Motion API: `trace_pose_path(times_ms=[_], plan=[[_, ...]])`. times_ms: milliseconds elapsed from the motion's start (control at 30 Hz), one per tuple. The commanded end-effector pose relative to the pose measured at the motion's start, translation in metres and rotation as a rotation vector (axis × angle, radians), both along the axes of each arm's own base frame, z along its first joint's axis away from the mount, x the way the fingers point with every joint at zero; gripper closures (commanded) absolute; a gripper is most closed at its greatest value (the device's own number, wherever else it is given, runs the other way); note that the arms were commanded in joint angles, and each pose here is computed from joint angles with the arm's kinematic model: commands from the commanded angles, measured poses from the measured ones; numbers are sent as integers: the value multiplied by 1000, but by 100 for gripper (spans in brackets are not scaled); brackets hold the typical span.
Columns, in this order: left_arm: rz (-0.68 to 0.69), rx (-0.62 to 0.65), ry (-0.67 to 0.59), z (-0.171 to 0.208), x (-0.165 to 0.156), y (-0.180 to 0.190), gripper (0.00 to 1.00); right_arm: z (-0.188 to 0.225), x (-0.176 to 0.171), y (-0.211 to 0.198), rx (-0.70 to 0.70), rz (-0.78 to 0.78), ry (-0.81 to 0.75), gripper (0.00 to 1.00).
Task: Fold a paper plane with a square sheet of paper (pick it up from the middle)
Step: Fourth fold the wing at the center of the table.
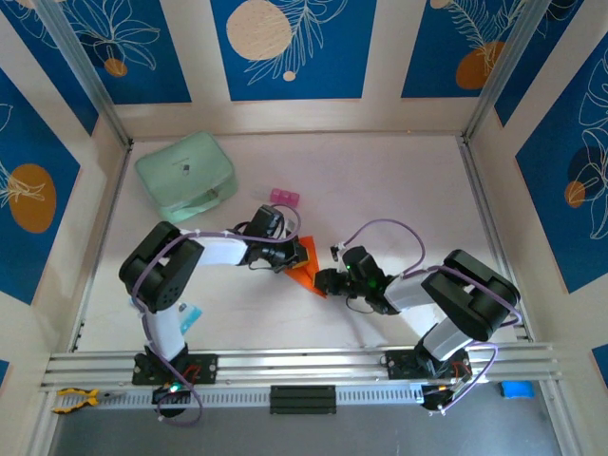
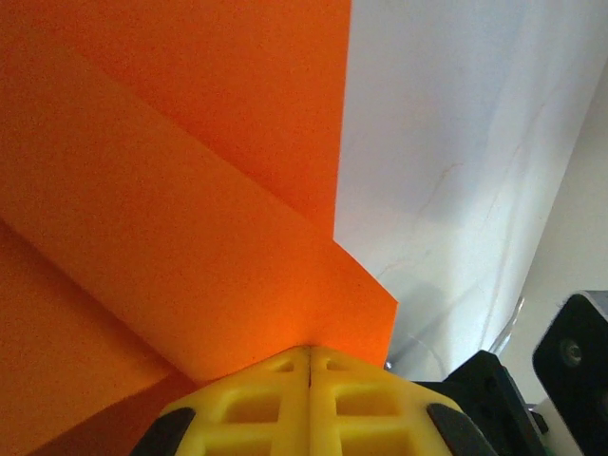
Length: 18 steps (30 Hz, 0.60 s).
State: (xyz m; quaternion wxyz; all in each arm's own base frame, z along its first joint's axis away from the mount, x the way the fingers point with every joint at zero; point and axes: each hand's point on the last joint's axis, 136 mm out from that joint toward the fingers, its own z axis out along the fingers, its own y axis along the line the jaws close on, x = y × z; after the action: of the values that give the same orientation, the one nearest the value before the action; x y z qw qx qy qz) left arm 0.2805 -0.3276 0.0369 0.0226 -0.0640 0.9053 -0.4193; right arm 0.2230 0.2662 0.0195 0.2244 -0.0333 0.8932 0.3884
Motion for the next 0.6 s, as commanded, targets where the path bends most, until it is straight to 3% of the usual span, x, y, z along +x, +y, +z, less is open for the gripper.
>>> trace_pose_path(times_ms=[0, 567], plan=[[-11, 1, -22, 5, 6, -7, 93, -32, -24, -16, -95, 5, 147, 89], [-39, -28, -24, 4, 7, -14, 90, -35, -25, -21, -102, -29, 174, 93]])
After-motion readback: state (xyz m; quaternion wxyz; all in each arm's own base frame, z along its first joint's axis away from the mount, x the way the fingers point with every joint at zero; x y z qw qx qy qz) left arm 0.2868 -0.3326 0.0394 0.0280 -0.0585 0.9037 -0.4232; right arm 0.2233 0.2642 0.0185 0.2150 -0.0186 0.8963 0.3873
